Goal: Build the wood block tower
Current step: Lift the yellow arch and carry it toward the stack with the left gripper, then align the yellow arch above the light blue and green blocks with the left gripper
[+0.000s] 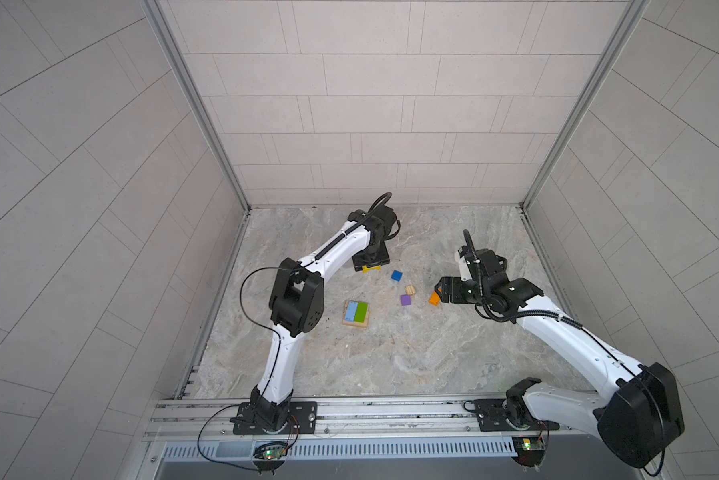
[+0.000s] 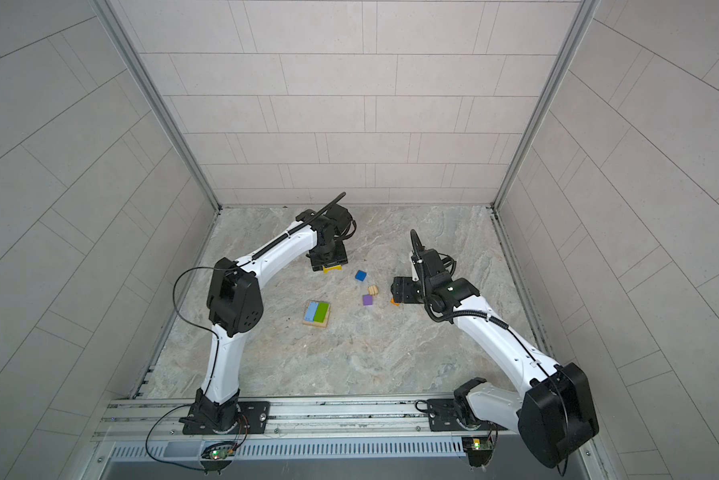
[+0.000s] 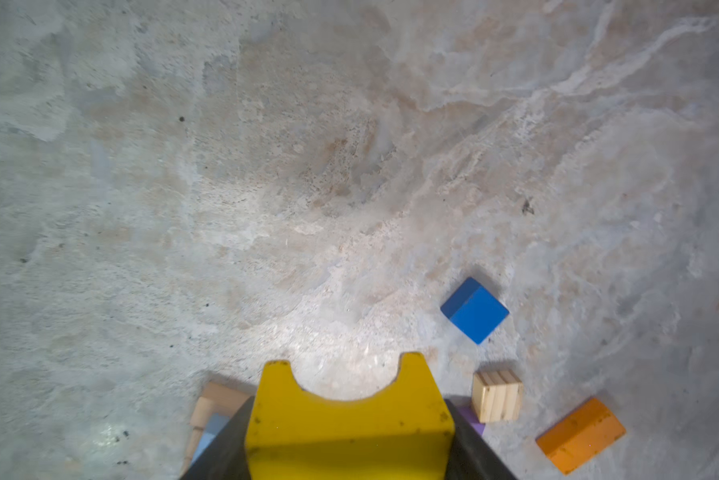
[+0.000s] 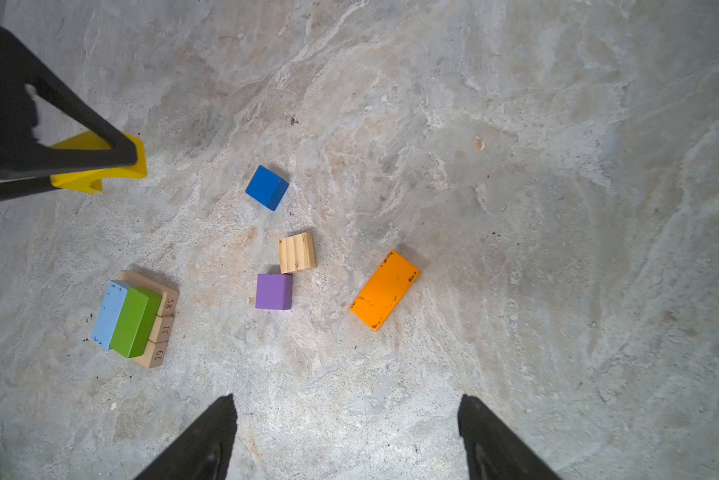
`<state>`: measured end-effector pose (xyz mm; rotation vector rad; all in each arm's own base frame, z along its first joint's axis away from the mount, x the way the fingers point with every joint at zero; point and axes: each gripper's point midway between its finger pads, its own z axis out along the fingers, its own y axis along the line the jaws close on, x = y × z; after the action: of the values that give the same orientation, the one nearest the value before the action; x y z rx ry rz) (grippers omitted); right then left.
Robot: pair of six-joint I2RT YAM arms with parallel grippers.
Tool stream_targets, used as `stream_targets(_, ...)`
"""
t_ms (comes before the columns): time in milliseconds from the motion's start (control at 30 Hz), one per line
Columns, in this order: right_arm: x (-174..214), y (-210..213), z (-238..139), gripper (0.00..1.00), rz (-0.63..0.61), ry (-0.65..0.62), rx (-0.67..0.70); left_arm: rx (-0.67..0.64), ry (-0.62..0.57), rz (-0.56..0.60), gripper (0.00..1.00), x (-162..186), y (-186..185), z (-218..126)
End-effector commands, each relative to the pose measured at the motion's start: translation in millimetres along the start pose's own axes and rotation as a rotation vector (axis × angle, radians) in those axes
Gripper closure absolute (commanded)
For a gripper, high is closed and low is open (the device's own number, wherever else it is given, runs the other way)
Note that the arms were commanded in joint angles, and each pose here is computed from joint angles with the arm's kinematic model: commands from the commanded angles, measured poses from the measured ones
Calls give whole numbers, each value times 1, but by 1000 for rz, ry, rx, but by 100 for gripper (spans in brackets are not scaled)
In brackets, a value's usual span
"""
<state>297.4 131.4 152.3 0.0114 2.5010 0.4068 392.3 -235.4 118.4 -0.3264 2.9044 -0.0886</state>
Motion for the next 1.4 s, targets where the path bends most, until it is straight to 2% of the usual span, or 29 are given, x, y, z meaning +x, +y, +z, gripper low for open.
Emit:
stream_targets(0, -5, 3, 0, 15, -9, -5, -16, -28, 31, 123, 40, 19, 23, -20)
stream_targets(333, 0, 2, 8, 16, -6, 18, -11, -32, 64, 210, 40, 66, 68, -29)
stream_targets(500, 2, 2, 10, 16, 4, 34, -11, 17, 83, 260, 41, 85, 75, -27)
stream_targets(600, 4, 1, 10, 16, 10, 43, -4, 43, 69, 276, 41, 90, 78, -27)
stream_targets(833, 9, 3, 10, 17, 13, 60, -7, 122, 124, 316, 41, 103, 65, -14)
stream_targets(1367, 19, 8, 0, 17, -14, 50, -49, 80, 127, 357, 42, 105, 65, 12)
